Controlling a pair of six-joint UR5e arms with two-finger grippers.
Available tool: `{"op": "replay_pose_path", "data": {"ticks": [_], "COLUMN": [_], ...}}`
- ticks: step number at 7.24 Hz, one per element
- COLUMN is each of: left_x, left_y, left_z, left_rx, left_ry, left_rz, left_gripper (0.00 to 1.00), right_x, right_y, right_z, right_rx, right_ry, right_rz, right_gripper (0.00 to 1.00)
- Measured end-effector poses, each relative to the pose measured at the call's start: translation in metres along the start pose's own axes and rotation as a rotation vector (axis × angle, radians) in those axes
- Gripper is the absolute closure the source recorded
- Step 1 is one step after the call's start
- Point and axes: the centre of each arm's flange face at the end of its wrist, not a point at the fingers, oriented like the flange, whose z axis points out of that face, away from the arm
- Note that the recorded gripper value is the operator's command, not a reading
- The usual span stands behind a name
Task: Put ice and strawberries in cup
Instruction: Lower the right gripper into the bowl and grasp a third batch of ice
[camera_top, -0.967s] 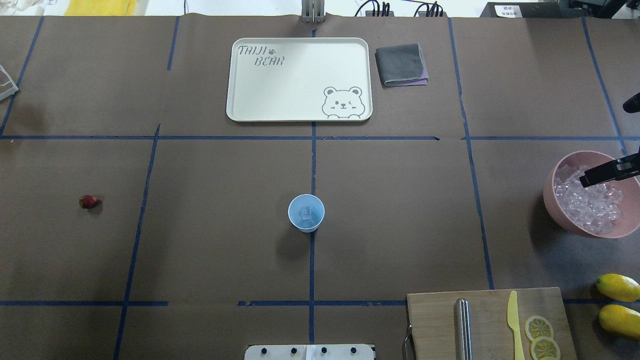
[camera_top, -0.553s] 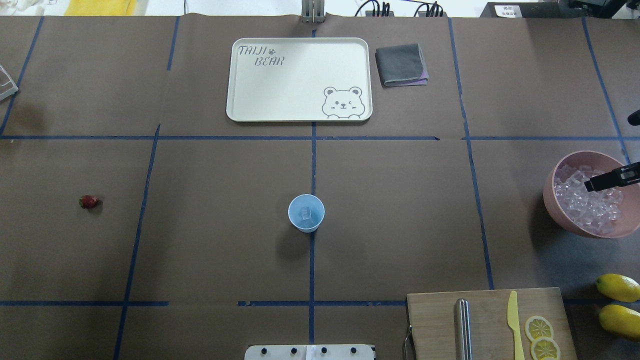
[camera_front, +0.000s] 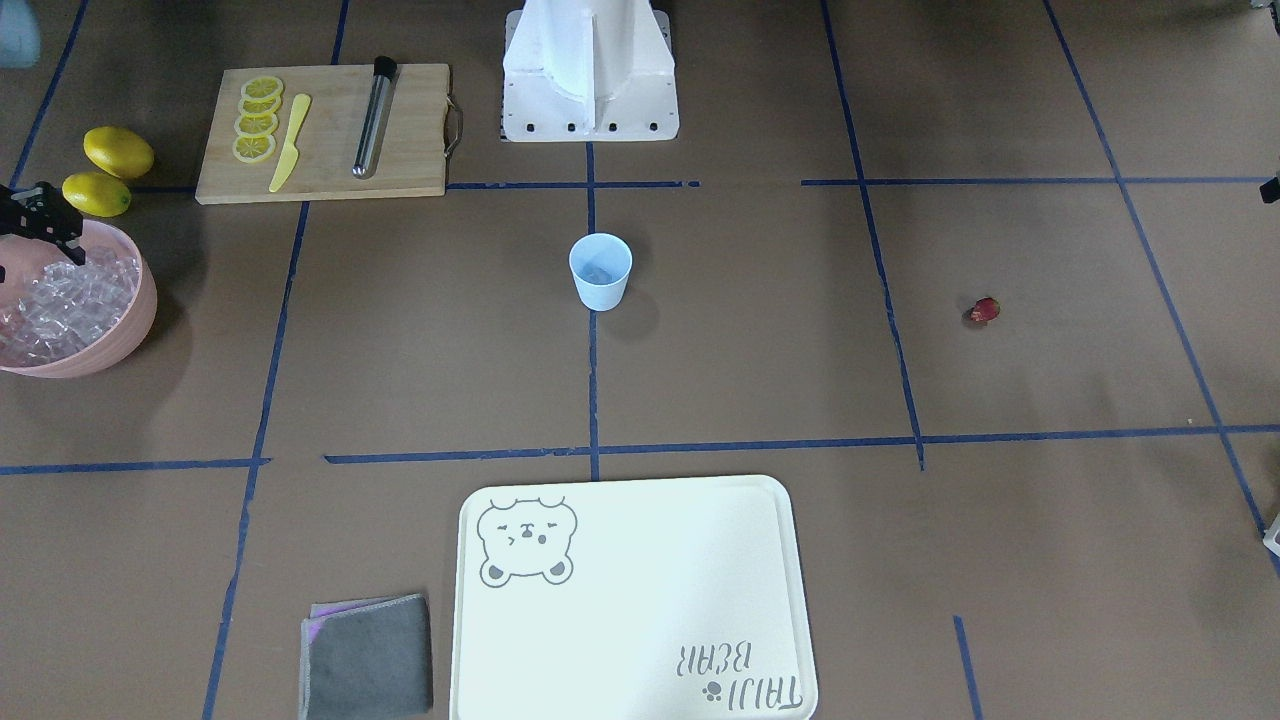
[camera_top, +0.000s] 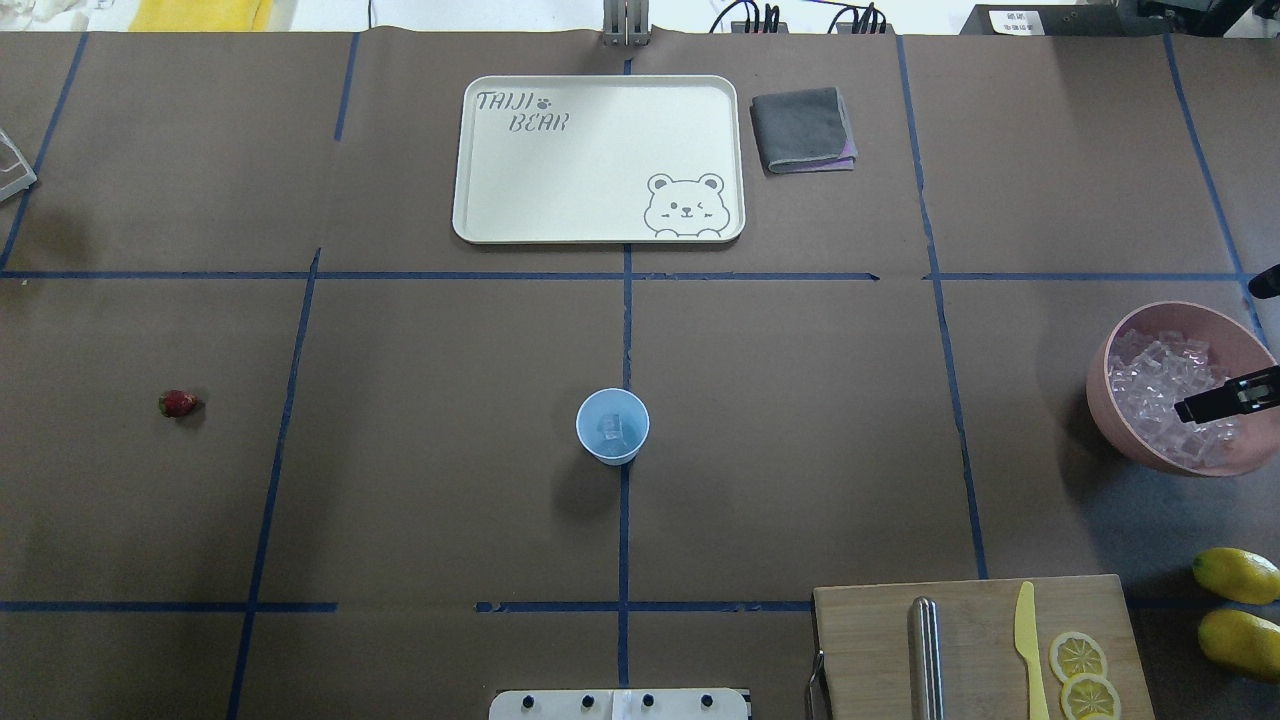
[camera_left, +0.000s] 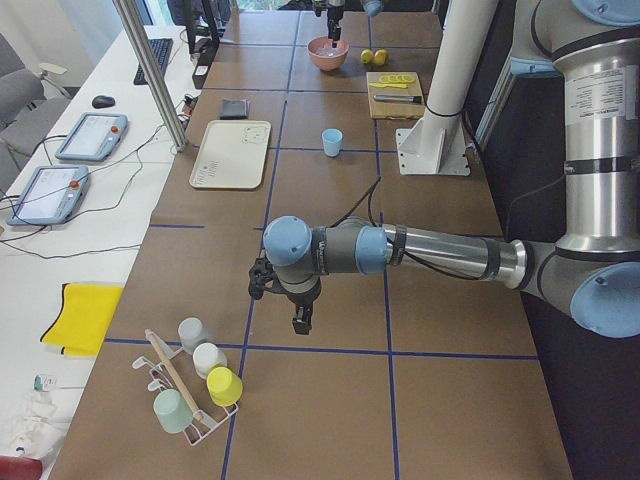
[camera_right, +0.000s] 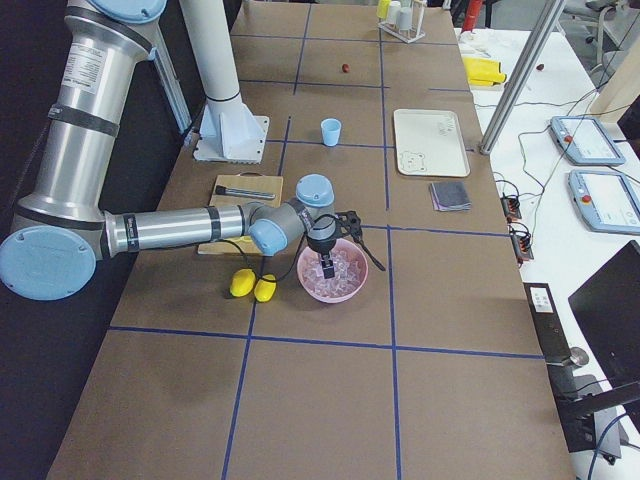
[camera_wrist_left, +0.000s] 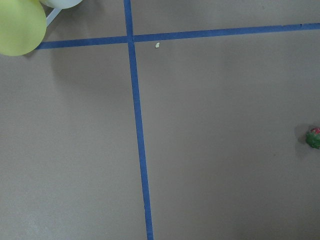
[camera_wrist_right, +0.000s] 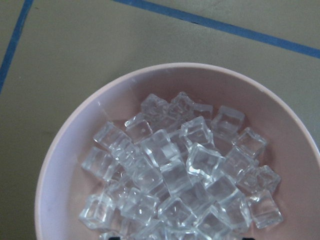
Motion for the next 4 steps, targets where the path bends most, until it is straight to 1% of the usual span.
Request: {"op": "replay_pose_path", "data": {"ticks": [1,2,4], "left_x": [0.0,0.0002,0.0001], "left_y": [0.0,0.0,0.0], "left_z": [0.0,-0.0002,-0.0004], "left_rx": [0.0,0.0,0.001], "left_ry": [0.0,0.0,0.0], "left_rz": [0.0,0.0,0.0], "left_gripper": [0.0,0.0,0.0], "right_x": [-0.0002,0.0009,0.0023], "right_y": [0.0042,0.008,0.0123], "right_z": [0.0042,0.0066,0.0093], "right_rx": [-0.013,-0.022,-0.034], "right_ry": [0.002,0.004,0.007], "right_rz": [-0.003,-0.002,0.0], "right_gripper": [0.23,0.32,0.68]}}
